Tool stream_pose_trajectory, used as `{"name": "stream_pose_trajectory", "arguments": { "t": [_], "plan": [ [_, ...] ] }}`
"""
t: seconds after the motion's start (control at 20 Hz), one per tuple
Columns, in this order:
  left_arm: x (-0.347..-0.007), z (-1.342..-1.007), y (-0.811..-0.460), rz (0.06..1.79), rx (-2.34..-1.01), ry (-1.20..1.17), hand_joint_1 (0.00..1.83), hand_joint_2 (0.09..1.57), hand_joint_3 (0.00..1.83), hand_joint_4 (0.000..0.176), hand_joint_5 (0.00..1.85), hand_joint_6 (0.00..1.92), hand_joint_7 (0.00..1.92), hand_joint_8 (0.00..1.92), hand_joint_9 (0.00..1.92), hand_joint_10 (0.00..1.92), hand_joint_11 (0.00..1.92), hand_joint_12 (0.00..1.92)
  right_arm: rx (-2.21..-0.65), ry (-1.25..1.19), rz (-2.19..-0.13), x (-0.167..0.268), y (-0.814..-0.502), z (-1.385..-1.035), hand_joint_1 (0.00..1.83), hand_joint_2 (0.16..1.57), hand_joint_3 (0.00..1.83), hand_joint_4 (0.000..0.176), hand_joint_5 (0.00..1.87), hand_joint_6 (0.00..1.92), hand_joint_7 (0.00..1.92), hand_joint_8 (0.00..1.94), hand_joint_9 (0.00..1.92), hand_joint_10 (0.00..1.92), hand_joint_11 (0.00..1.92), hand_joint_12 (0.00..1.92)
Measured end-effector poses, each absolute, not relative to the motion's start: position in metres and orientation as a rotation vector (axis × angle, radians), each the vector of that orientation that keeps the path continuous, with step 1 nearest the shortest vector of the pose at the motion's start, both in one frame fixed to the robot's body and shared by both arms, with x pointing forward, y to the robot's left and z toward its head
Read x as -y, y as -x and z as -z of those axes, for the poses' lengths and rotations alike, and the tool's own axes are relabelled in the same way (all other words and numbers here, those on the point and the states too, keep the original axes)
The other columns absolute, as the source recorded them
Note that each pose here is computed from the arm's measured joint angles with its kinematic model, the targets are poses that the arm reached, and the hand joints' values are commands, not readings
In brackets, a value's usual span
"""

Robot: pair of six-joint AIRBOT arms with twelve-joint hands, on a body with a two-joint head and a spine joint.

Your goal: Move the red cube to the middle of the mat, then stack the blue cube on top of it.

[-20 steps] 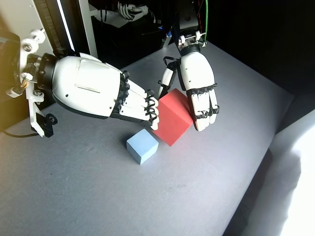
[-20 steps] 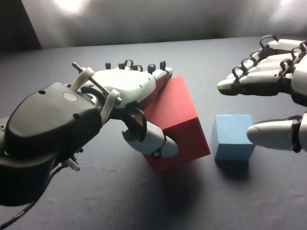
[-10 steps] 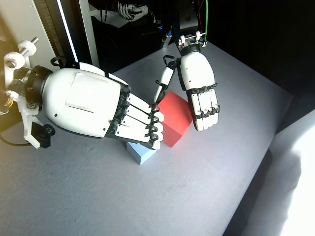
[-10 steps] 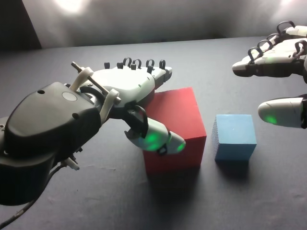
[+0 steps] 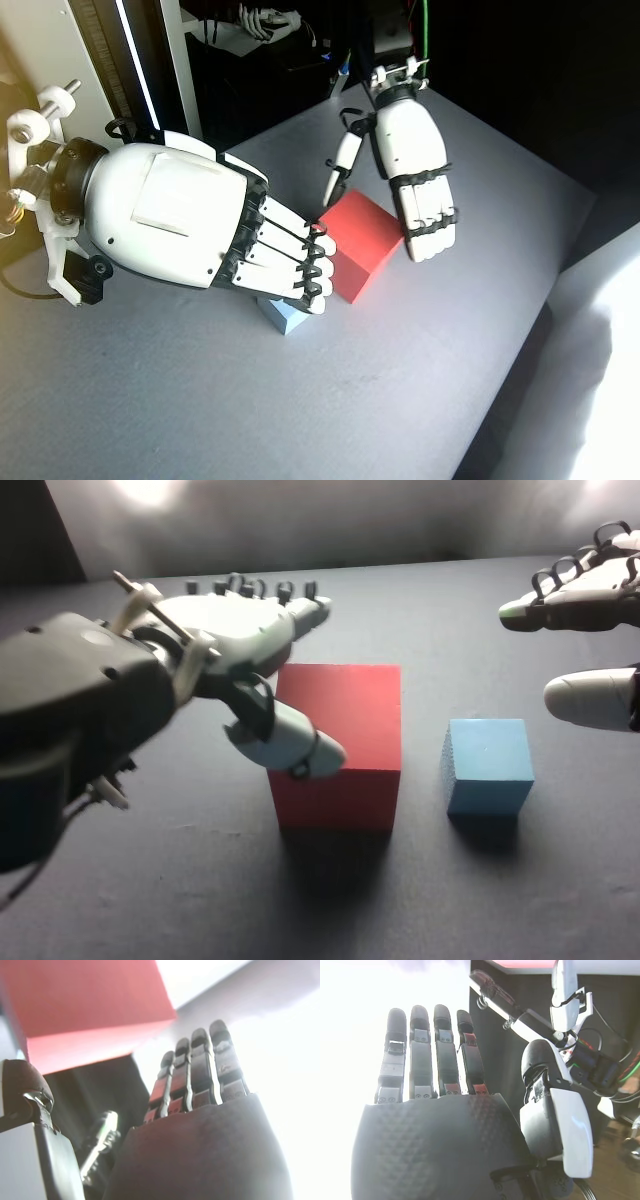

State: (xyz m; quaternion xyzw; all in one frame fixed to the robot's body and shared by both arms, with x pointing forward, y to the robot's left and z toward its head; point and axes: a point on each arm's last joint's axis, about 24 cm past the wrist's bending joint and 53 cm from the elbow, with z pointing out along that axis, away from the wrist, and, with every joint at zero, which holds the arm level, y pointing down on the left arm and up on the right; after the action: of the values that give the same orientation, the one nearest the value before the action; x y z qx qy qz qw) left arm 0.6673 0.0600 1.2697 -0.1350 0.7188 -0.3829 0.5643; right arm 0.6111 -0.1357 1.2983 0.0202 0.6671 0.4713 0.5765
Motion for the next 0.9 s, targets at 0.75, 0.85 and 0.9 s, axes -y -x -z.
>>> {"name": "stream_pose_trajectory", "arguments": {
  "t": [0.75,0.85,0.9],
  "plan": [
    [-0.158,-1.273,-0.669,0.772,-1.687,0.187,0.52,1.04,0.0,0.0,0.03,0.0,0.1,0.0,0.1,0.0,0.0,0.25,-1.607,-0.246,-1.13,0.128,-0.635,-1.248,1.09,0.94,0.0,0.0,0.27,0.02,0.29,0.01,0.29,0.01,0.0,0.78],
    [-0.162,-1.271,-0.663,0.79,-1.689,0.106,0.52,1.04,0.0,0.0,0.03,0.0,0.1,0.0,0.1,0.0,0.0,0.25,-1.638,-0.269,-1.126,0.128,-0.636,-1.236,1.1,0.93,0.0,0.0,0.29,0.01,0.31,0.01,0.3,0.01,0.0,0.81],
    [-0.163,-1.27,-0.66,0.793,-1.698,0.069,0.52,1.04,0.0,0.0,0.03,0.0,0.1,0.0,0.1,0.0,0.0,0.25,-1.647,-0.279,-1.129,0.128,-0.636,-1.232,1.1,0.93,0.0,0.0,0.29,0.01,0.31,0.01,0.3,0.01,0.0,0.81]
  ]
}}
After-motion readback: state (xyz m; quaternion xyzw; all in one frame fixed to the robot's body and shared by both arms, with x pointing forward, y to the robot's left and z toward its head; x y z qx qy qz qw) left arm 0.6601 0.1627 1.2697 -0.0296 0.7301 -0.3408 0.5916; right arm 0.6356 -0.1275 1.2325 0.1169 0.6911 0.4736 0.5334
